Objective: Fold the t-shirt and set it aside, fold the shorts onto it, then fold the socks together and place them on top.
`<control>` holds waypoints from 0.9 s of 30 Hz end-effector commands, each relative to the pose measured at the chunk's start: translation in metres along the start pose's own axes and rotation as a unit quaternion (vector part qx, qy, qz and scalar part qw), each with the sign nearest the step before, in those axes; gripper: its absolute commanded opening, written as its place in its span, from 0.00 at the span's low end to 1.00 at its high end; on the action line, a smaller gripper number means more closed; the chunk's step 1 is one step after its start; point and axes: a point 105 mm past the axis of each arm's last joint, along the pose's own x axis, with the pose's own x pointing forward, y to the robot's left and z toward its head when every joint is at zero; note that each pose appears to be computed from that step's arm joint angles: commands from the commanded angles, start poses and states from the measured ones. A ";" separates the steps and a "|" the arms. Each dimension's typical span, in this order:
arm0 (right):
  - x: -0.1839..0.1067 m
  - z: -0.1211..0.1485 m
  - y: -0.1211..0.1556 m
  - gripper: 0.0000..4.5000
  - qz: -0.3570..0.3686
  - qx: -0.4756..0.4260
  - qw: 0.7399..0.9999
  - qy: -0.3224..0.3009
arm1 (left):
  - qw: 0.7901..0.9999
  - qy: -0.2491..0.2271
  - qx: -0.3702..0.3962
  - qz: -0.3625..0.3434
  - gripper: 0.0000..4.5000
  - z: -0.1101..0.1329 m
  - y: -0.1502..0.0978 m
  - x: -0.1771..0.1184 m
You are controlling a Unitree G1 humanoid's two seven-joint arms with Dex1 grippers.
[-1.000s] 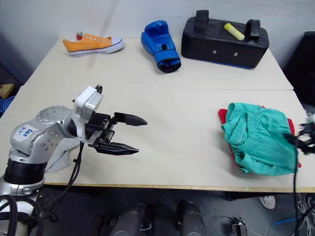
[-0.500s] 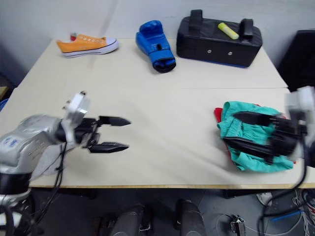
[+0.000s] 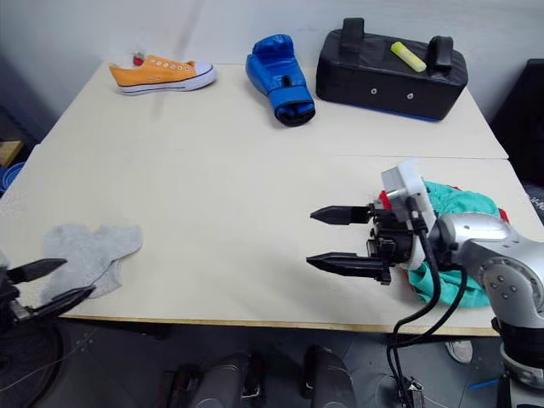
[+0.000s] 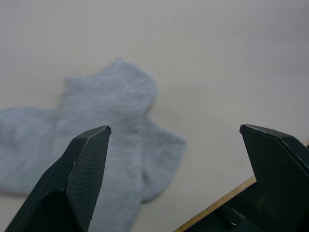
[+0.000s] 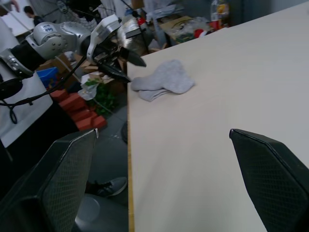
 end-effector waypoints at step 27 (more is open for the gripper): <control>-0.001 0.002 0.010 1.00 -0.015 -0.042 0.999 0.024 | 0.984 0.162 -0.047 -0.056 0.74 -0.087 0.039 0.066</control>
